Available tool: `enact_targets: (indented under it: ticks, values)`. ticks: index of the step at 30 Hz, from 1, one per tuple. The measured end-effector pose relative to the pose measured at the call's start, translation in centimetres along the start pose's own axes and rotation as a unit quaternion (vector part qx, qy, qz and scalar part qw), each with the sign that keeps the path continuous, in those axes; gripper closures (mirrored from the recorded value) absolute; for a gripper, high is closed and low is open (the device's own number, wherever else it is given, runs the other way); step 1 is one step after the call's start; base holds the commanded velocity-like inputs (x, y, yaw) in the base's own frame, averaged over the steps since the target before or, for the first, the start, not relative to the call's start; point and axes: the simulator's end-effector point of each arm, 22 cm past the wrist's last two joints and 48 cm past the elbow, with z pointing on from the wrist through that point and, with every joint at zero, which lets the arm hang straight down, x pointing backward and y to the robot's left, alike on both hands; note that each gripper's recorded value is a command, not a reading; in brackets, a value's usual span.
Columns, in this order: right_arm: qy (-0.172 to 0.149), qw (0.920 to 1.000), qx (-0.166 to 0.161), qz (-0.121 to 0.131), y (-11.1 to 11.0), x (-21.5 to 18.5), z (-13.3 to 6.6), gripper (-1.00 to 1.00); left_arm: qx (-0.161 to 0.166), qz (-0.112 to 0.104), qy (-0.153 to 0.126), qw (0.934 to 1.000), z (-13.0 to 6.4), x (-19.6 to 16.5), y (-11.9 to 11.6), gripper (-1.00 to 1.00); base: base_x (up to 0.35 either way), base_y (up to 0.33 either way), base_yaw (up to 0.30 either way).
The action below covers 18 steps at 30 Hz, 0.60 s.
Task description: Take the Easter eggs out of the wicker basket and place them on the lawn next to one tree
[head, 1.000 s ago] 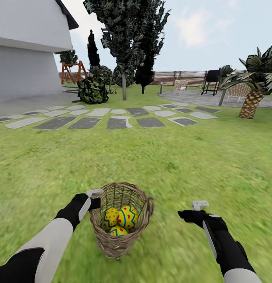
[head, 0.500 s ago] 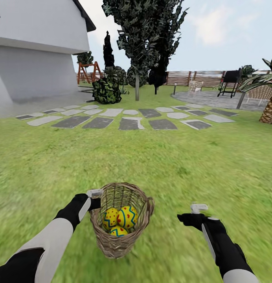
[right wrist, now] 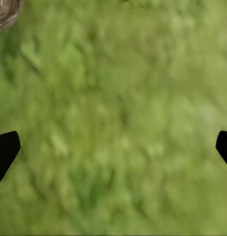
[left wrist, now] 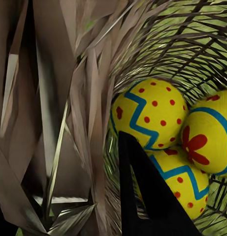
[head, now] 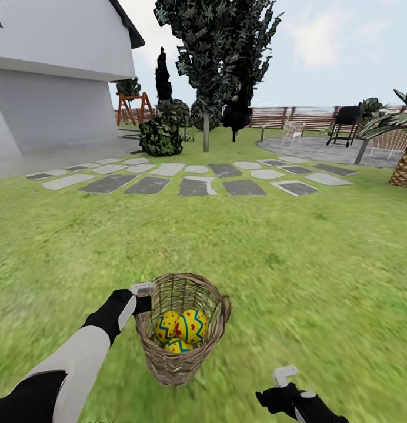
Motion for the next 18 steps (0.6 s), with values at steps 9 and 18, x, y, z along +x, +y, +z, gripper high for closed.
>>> enact_targets:
  ticks: [9, 18]
  values:
    - [0.014, 0.9998, -0.014, 0.003, 1.5, 1.7, -1.2, -1.0, -0.003, 0.003, 0.0, 1.0, -1.4, -1.4, 0.0, 1.0, 0.0, 0.0, 0.273]
    - [0.013, 0.9991, 0.04, 0.001, -0.9, 0.4, -2.8, -1.0, -0.003, 0.003, 0.001, 1.0, -2.8, -2.6, -0.2, 1.0, 0.0, 0.0, 0.286]
